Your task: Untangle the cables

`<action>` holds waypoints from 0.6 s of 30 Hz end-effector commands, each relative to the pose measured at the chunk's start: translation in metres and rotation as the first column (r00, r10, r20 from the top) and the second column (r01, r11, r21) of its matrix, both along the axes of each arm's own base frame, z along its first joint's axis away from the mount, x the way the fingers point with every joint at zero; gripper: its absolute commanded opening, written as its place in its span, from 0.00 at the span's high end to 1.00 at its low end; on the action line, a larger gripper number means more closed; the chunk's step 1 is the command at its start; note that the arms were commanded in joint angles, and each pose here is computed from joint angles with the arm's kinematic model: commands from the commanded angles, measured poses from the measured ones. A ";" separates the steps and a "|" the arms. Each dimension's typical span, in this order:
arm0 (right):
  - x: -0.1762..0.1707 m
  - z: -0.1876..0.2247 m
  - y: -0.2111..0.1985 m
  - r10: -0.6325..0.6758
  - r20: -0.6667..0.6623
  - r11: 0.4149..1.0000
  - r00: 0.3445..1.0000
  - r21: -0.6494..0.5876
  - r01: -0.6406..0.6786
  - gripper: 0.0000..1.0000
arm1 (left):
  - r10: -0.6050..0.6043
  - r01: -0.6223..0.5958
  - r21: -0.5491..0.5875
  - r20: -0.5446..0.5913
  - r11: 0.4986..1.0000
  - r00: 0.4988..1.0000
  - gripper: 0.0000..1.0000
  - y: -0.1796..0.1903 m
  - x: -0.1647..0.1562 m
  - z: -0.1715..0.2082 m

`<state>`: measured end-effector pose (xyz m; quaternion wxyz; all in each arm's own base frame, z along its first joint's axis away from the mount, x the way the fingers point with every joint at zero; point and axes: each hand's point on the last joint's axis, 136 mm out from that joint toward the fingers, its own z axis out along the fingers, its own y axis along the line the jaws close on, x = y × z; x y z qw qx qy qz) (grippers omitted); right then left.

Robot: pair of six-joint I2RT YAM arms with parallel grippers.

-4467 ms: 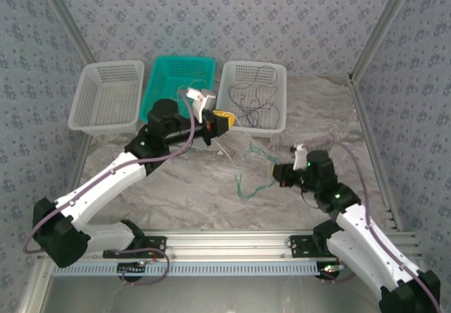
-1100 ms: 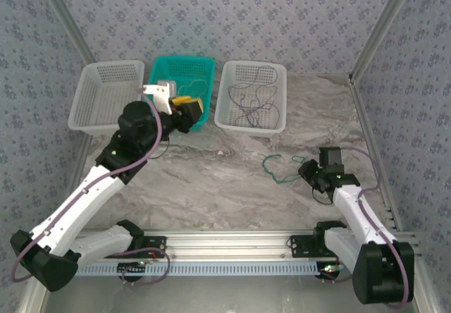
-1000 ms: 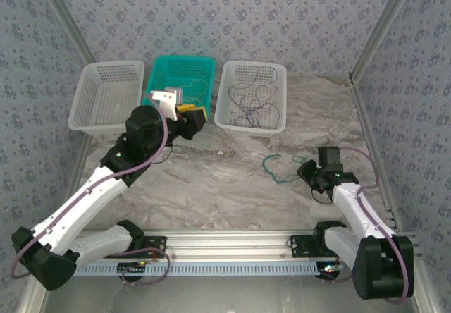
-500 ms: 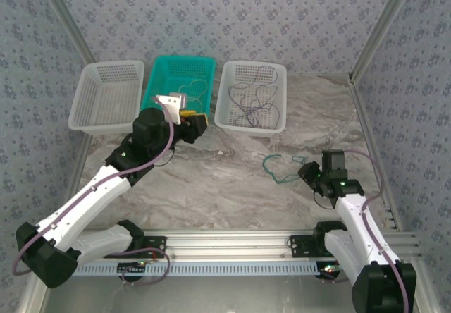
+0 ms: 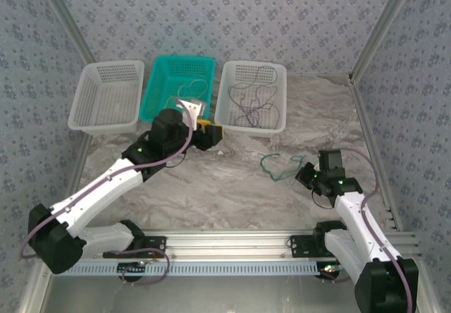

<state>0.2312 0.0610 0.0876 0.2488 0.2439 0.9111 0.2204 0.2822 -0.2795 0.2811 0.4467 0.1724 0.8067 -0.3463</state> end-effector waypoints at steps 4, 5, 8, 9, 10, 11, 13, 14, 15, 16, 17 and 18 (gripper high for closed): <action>0.011 0.082 0.049 0.310 0.224 0.948 0.924 0.003 -0.319 1.00 | -0.150 0.150 0.019 -0.011 0.989 0.989 0.27 -0.032 -0.021 -0.022; 0.010 0.088 0.053 0.328 0.233 0.941 0.915 0.004 -0.338 1.00 | -0.163 0.163 0.025 -0.015 0.986 0.987 0.25 -0.035 -0.023 -0.026; 0.009 0.112 0.070 0.392 0.280 0.912 0.877 0.010 -0.410 1.00 | -0.205 0.206 0.041 -0.019 0.978 0.979 0.23 -0.044 -0.032 -0.036; 0.009 0.118 0.074 0.406 0.290 0.904 0.866 0.008 -0.427 1.00 | -0.217 0.217 0.047 -0.018 0.975 0.976 0.22 -0.046 -0.034 -0.039; 0.009 0.124 0.078 0.417 0.299 0.899 0.858 0.006 -0.438 1.00 | -0.231 0.232 0.049 -0.018 0.972 0.973 0.22 -0.049 -0.037 -0.040; 0.009 0.129 0.080 0.423 0.307 0.895 0.852 0.005 -0.446 1.00 | -0.241 0.242 0.049 -0.015 0.969 0.970 0.22 -0.051 -0.039 -0.041; 0.011 0.139 0.085 0.424 0.325 0.892 0.845 0.009 -0.451 1.00 | -0.275 0.276 0.032 -0.009 0.961 0.961 0.21 -0.058 -0.046 -0.040; 0.012 0.145 0.088 0.426 0.337 0.890 0.840 0.012 -0.456 1.00 | -0.291 0.291 0.020 -0.004 0.956 0.957 0.21 -0.062 -0.049 -0.039; 0.012 0.151 0.090 0.425 0.349 0.888 0.835 0.019 -0.459 1.00 | -0.315 0.315 0.001 0.005 0.949 0.949 0.21 -0.068 -0.053 -0.037; 0.013 0.158 0.093 0.426 0.363 0.884 0.829 0.026 -0.466 1.00 | -0.349 0.349 -0.018 0.019 0.937 0.937 0.20 -0.075 -0.059 -0.033; 0.013 0.163 0.095 0.425 0.372 0.883 0.825 0.030 -0.468 1.00 | -0.376 0.377 -0.029 0.031 0.926 0.926 0.20 -0.081 -0.064 -0.031; 0.015 0.170 0.097 0.419 0.385 0.884 0.823 0.036 -0.467 1.00 | -0.408 0.409 -0.032 0.046 0.912 0.912 0.19 -0.089 -0.071 -0.028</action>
